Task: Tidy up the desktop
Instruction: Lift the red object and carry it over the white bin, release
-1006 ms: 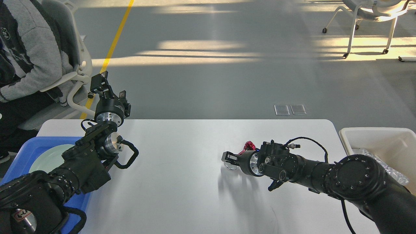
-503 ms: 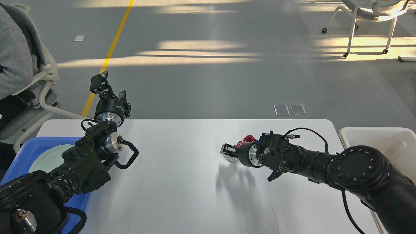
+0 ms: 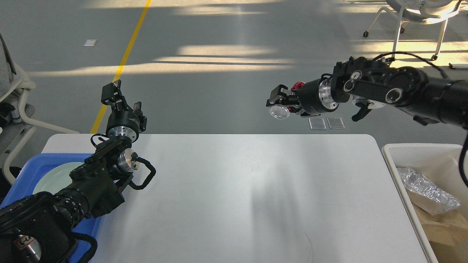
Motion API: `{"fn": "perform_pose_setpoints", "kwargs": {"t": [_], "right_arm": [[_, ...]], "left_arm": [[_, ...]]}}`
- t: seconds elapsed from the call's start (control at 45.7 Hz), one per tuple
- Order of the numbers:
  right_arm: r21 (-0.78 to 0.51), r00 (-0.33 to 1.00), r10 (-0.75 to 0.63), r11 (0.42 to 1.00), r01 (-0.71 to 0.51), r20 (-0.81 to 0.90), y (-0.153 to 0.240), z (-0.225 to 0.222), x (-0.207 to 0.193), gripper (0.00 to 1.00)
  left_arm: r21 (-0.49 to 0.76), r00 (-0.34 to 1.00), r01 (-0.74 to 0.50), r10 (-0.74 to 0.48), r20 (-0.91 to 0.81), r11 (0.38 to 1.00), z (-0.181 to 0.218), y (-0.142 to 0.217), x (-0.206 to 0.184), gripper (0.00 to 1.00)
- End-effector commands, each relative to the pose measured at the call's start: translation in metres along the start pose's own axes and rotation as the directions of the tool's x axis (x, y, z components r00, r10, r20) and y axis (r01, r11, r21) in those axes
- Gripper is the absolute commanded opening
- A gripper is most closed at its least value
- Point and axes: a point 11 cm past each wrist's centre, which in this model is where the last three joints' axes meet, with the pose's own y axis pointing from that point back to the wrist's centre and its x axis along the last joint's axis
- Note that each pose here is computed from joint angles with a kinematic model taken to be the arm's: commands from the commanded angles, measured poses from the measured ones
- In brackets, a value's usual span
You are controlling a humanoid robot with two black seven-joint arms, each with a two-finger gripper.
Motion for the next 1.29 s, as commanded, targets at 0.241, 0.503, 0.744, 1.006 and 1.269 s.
{"fn": "perform_pose_setpoints", "kwargs": {"t": [0.241, 0.503, 0.744, 1.006, 1.269], "right_arm": [[0.242, 0.989, 0.046, 0.970, -0.010, -0.142, 0.193, -0.119, 0.080, 0.37], [0.327, 0.947, 0.144, 0.944, -0.044, -0.287, 0.287, -0.188, 0.085, 0.37], [0.333, 0.930, 0.189, 0.940, -0.077, -0.316, 0.307, -0.201, 0.085, 0.37], [0.094, 0.989, 0.134, 0.987, -0.127, -0.070, 0.244, -0.056, 0.106, 0.37], [-0.291, 0.938, 0.266, 0.936, -0.196, 0.223, 0.169, 0.175, 0.074, 0.37]], "left_arm": [[0.000, 1.000, -0.001, 0.001, 0.001, 1.000, 0.000, 0.000, 0.000, 0.96], [0.000, 1.000, -0.001, 0.001, 0.001, 1.000, 0.000, 0.000, 0.000, 0.96], [0.000, 1.000, -0.001, 0.001, 0.001, 1.000, 0.000, 0.000, 0.000, 0.96], [0.000, 1.000, -0.001, 0.001, 0.001, 1.000, 0.000, 0.000, 0.000, 0.96], [0.000, 1.000, -0.001, 0.001, 0.001, 1.000, 0.000, 0.000, 0.000, 0.96]]}}
